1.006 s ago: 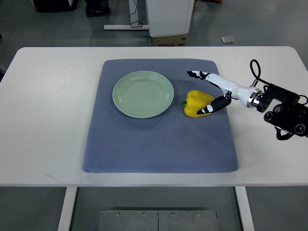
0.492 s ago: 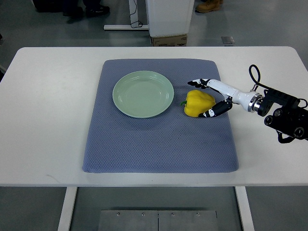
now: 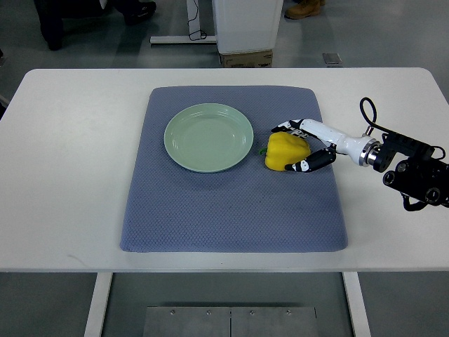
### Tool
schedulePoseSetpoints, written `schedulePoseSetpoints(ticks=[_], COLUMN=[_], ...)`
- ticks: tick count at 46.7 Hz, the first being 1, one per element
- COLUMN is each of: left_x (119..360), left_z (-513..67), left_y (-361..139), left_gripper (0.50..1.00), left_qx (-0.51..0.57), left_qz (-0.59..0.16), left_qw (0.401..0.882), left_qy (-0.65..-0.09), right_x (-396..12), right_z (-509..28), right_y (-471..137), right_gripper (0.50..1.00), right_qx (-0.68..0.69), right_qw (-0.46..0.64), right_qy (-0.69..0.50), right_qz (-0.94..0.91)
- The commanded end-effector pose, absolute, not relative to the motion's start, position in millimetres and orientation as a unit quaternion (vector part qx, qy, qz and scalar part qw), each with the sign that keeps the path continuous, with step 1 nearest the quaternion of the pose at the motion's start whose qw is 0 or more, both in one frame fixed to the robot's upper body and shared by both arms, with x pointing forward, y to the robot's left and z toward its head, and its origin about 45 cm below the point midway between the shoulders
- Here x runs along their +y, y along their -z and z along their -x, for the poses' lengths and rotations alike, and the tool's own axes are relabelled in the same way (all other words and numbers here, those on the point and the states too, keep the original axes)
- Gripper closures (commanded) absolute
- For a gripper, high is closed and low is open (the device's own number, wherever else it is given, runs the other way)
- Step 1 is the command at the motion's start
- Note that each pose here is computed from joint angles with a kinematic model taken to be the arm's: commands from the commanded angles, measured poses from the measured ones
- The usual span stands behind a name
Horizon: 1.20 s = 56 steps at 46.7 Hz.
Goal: Place yellow pepper on plate with right hand
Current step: 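Lift the pepper with the right hand and carry it over the plate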
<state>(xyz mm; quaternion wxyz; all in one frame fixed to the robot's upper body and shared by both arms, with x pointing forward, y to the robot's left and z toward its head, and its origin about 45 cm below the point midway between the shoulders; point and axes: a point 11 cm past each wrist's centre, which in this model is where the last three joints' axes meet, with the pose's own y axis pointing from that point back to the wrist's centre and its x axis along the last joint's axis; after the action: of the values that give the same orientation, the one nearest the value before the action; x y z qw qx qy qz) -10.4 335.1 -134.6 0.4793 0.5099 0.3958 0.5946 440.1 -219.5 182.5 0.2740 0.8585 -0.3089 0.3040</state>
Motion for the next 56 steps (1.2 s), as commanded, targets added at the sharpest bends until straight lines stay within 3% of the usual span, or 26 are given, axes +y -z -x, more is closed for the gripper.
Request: schedulePoseSetpoints(ticks=[1, 27, 56], left_x=[334.9, 335.4, 334.9], left_z=[10.5, 10.5, 10.3], left_y=[134.6, 134.6, 134.6], left_gripper=[0.500, 0.500, 0.500], left_qx=[0.396, 0.396, 0.396], left_qz=[-0.510, -0.510, -0.509], left_qw=[0.479, 0.479, 0.480], left_qy=[-0.594, -0.595, -0.595], right_x=[-220.0, -204.6, -93.0], right_z=[-441.4, -468.9, -468.8], right_y=[-184.3, -232.7, -246.0], right_gripper=[1.000, 1.000, 1.000], right_qx=[-0.314, -0.363, -0.323], right_qw=[0.272, 0.228, 0.194], right_qy=[-0.302, -0.308, -0.312], right_qz=[-0.858, -0.849, -0.872])
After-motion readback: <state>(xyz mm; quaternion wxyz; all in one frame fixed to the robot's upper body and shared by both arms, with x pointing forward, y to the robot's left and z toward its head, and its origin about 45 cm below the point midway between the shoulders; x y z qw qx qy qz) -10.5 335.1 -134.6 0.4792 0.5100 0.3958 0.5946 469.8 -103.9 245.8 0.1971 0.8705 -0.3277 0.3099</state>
